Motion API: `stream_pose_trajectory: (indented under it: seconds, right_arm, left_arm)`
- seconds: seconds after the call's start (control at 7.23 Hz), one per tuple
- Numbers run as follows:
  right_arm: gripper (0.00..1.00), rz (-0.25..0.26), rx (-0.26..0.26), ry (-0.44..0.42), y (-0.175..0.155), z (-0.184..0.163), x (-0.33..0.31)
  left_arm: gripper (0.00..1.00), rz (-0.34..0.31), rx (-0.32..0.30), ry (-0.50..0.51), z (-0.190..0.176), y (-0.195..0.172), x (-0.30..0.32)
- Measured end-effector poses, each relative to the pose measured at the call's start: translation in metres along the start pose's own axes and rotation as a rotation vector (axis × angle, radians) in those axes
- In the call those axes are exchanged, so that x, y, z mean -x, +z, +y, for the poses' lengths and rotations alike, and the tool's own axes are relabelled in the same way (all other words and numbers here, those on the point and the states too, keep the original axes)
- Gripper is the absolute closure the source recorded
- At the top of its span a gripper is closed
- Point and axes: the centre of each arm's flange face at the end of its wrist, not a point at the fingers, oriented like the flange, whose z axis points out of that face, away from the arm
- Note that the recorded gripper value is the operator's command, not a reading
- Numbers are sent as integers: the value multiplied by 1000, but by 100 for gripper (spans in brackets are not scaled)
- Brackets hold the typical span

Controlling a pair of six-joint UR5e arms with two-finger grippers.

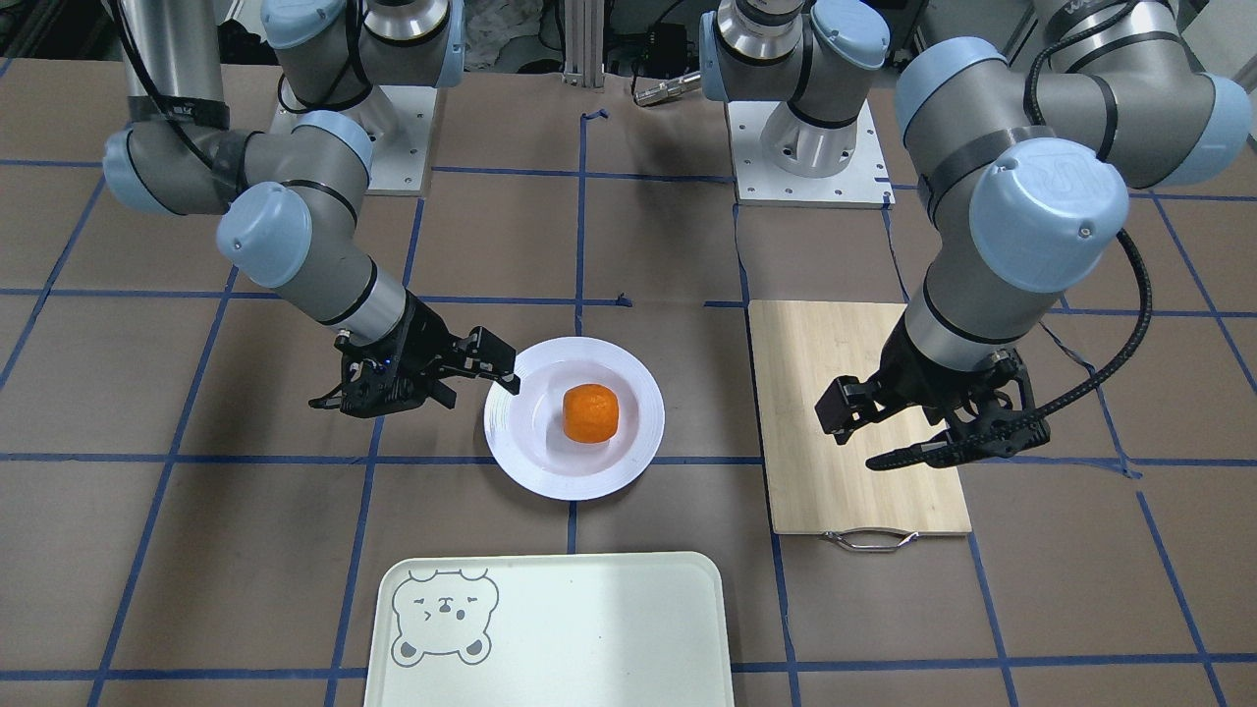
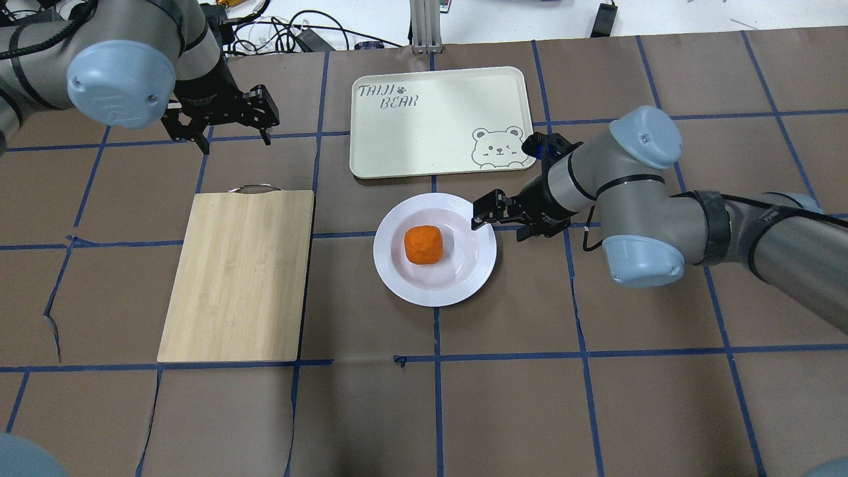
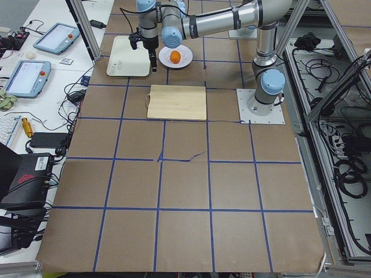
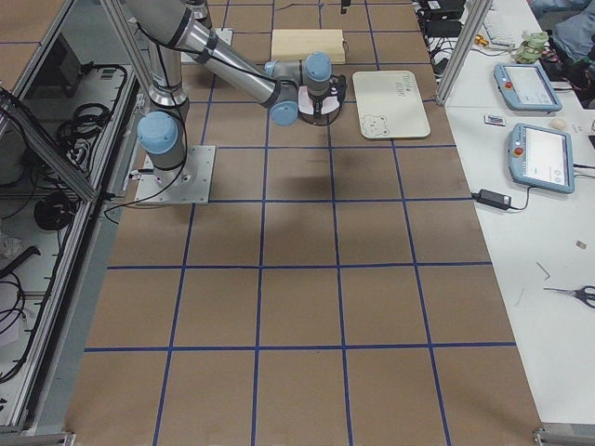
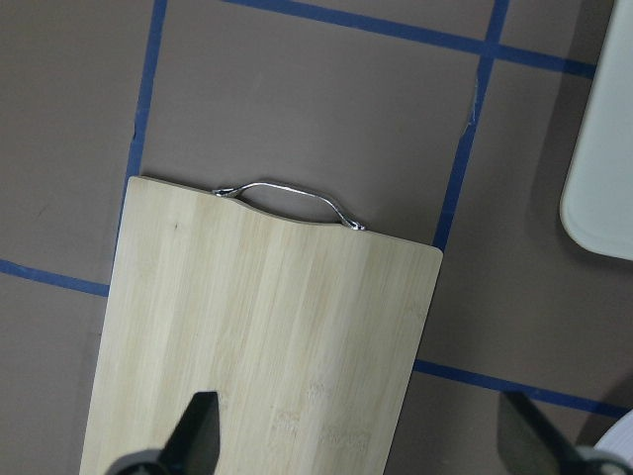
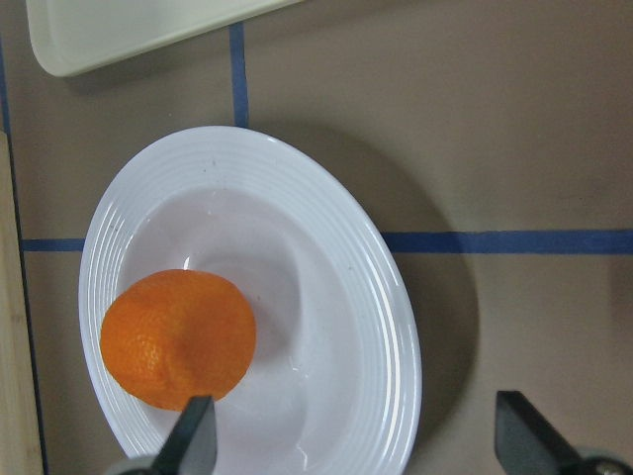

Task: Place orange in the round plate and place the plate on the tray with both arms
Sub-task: 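Raise the left gripper away while the right gripper reaches to the plate rim, then grip the white plate rim with the right gripper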

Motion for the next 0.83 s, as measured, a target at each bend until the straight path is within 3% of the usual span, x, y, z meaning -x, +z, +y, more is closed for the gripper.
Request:
stream_pose_trajectory:
  seconds: [0.83]
  right_arm:
    - [1, -74, -3, 35, 45, -1, -12]
  left_arm:
    - [0, -1, 6, 17, 4, -2, 2]
